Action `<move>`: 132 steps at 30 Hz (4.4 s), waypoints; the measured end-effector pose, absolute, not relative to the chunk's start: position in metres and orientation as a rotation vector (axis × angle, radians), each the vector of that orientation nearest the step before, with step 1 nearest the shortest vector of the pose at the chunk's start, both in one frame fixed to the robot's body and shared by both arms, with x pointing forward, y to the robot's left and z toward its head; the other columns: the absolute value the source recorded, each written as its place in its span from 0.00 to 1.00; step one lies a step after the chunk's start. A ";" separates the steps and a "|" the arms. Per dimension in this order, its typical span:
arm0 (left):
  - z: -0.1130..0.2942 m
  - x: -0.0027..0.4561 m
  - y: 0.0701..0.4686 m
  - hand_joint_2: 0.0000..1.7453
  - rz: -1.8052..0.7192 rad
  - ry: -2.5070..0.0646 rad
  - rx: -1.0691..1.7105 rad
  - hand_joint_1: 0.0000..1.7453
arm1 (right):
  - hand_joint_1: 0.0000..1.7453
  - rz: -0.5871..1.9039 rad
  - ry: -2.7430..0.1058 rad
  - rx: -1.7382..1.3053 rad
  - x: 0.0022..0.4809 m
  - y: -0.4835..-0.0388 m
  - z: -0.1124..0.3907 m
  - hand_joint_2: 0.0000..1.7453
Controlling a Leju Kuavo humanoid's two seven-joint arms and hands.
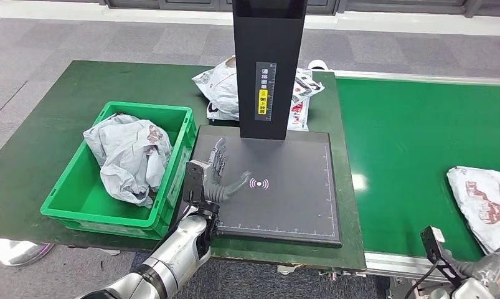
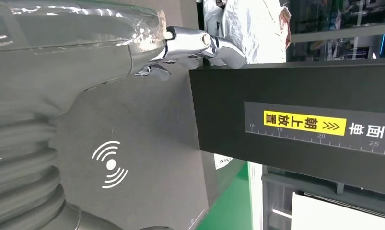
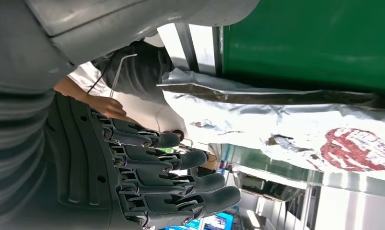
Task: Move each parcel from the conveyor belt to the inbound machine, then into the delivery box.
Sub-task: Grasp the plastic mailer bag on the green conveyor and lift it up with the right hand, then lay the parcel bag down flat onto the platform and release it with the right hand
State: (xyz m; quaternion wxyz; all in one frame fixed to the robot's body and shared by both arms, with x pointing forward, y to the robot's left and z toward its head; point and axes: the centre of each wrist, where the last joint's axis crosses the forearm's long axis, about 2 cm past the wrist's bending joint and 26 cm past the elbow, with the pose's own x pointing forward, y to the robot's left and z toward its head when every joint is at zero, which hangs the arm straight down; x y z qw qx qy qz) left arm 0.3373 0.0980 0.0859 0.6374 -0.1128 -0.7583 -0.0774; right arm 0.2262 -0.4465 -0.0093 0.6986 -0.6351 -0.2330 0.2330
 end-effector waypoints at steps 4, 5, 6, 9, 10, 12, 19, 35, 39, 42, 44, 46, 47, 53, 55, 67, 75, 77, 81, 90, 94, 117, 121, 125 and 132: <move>0.086 0.337 0.097 1.00 -0.193 -1.734 -0.237 0.00 | 0.00 0.515 -0.501 -1.411 0.228 -0.447 -0.009 1.00; 0.086 0.337 0.097 1.00 -0.196 -1.734 -0.234 0.00 | 0.00 0.516 -0.498 -1.408 0.228 -0.446 -0.009 1.00; 0.086 0.337 0.096 1.00 -0.198 -1.734 -0.232 0.00 | 0.00 0.517 -0.495 -1.406 0.228 -0.446 -0.009 1.00; 0.086 0.337 0.096 1.00 -0.201 -1.732 -0.231 0.00 | 0.00 0.522 -0.491 -1.402 0.228 -0.446 -0.009 1.00; 0.086 0.337 0.096 1.00 -0.201 -1.732 -0.231 0.00 | 0.00 0.523 -0.490 -1.401 0.228 -0.446 -0.010 1.00; 0.086 0.337 0.096 1.00 -0.201 -1.731 -0.231 0.00 | 0.00 0.524 -0.489 -1.400 0.228 -0.446 -0.010 1.00; 0.086 0.337 0.096 1.00 -0.201 -1.730 -0.230 0.00 | 0.00 0.531 -0.482 -1.389 0.228 -0.446 -0.010 1.00; 0.084 0.336 0.096 1.00 -0.199 -1.711 -0.248 0.00 | 0.00 0.540 -0.454 -1.352 0.224 -0.451 -0.011 1.00; 0.085 0.337 0.095 1.00 -0.202 -1.707 -0.259 0.00 | 0.00 0.542 -0.448 -1.257 0.225 -0.450 -0.014 1.00; 0.085 0.337 0.095 1.00 -0.204 -1.708 -0.262 0.00 | 0.00 0.539 -0.454 -1.187 0.227 -0.449 -0.015 1.00; 0.085 0.337 0.096 1.00 -0.205 -1.707 -0.263 0.00 | 0.00 0.537 -0.454 -1.176 0.227 -0.448 -0.015 1.00; 0.085 0.338 0.096 1.00 -0.206 -1.707 -0.263 0.00 | 0.50 0.539 -0.450 -1.168 0.228 -0.448 -0.015 1.00; 0.085 0.338 0.096 1.00 -0.206 -1.707 -0.264 0.00 | 0.75 0.541 -0.447 -1.160 0.228 -0.448 -0.016 1.00; 0.085 0.337 0.096 1.00 -0.201 -1.702 -0.269 0.00 | 1.00 0.543 -0.452 -1.109 0.231 -0.445 -0.017 1.00; 0.085 0.338 0.096 1.00 -0.196 -1.700 -0.269 0.00 | 1.00 0.534 -0.474 -1.122 0.231 -0.446 -0.016 1.00; 0.084 0.339 0.099 1.00 -0.166 -1.696 -0.260 0.00 | 1.00 0.496 -0.601 -1.187 0.239 -0.447 -0.007 1.00; 0.084 0.339 0.101 1.00 -0.154 -1.698 -0.252 0.00 | 1.00 0.471 -0.700 -1.186 0.241 -0.442 -0.004 1.00; 0.083 0.339 0.103 1.00 -0.145 -1.698 -0.246 0.00 | 1.00 0.450 -0.789 -1.169 0.244 -0.436 0.000 1.00; 0.082 0.339 0.107 1.00 -0.118 -1.707 -0.229 0.00 | 1.00 0.315 -1.182 -1.119 0.263 -0.406 0.026 1.00; 0.090 0.344 0.108 1.00 -0.118 -1.785 -0.192 0.00 | 1.00 0.267 -1.882 -0.945 0.295 -0.259 0.108 1.00; 0.096 0.347 0.107 1.00 -0.118 -1.804 -0.201 0.00 | 1.00 0.283 -2.017 -0.789 0.305 -0.210 0.129 1.00; 0.108 0.358 0.110 1.00 -0.087 -1.839 -0.205 0.00 | 0.14 1.074 -1.412 -0.466 0.316 -0.134 0.076 1.00; 0.107 0.359 0.111 1.00 -0.087 -1.839 -0.203 0.00 | 0.00 1.088 -1.405 -0.470 0.317 -0.134 0.075 1.00; 0.107 0.359 0.112 1.00 -0.068 -1.844 -0.193 0.00 | 0.00 1.121 -1.365 -0.478 0.318 -0.134 0.075 1.00; 0.110 0.362 0.120 1.00 0.003 -1.901 -0.112 0.00 | 0.00 1.108 -1.423 -0.468 0.321 -0.139 0.074 1.00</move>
